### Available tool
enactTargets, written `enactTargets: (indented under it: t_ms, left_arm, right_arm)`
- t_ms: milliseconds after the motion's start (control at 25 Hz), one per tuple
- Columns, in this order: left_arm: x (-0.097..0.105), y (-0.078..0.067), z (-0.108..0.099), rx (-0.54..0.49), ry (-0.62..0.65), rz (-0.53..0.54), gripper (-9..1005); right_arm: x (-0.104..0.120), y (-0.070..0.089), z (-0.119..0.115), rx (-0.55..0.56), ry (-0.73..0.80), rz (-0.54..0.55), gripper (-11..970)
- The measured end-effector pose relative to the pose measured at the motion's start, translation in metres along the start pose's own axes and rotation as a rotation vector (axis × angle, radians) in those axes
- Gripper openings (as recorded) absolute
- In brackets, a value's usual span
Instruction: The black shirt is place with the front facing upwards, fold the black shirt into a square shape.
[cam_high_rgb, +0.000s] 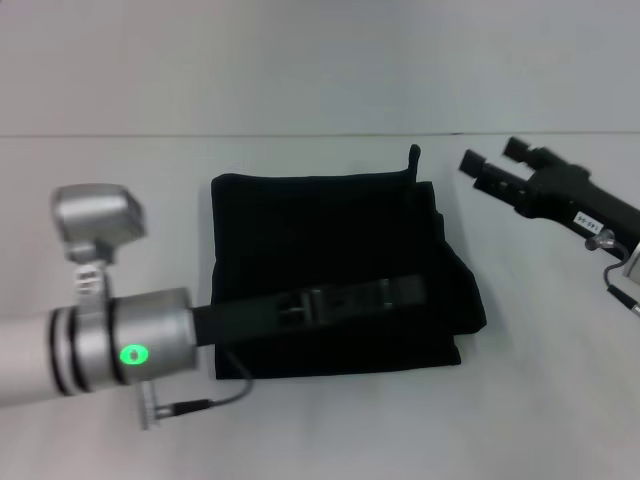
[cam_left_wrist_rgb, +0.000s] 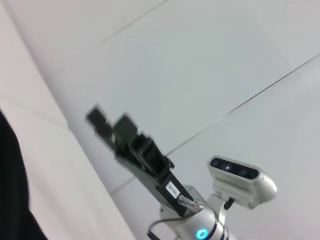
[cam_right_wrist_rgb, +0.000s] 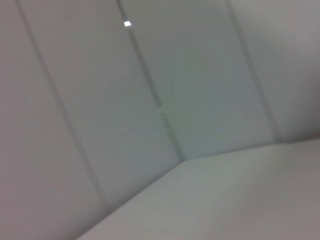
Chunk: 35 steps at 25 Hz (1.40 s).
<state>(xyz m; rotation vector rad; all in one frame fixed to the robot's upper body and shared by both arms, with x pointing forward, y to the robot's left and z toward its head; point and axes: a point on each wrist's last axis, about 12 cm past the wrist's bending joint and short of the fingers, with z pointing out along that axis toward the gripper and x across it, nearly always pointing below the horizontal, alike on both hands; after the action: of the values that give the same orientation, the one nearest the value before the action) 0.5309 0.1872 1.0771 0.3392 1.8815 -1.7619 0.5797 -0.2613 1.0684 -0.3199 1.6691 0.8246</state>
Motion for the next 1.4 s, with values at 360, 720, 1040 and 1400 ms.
enactTargets:
  t_ms: [360,720,1040,1400]
  left_arm:
    - [0.002,0.003,-0.075,-0.125,-0.04,0.371,754]
    - [0.006,0.003,-0.097,-0.189,-0.024,0.54,750]
    - [0.008,0.002,-0.097,-0.181,-0.011,0.57,751]
    - [0.008,0.002,-0.099,-0.184,-0.012,0.577,751]
  right_arm:
    - [-0.046,-0.009,0.019,-0.045,0.239,0.287,923]
    - [-0.103,-0.006,0.057,0.105,0.687,0.226,922]
    - [-0.118,0.032,0.096,0.151,0.911,0.105,922]
    - [-0.108,0.051,0.115,0.133,0.94,0.046,919]
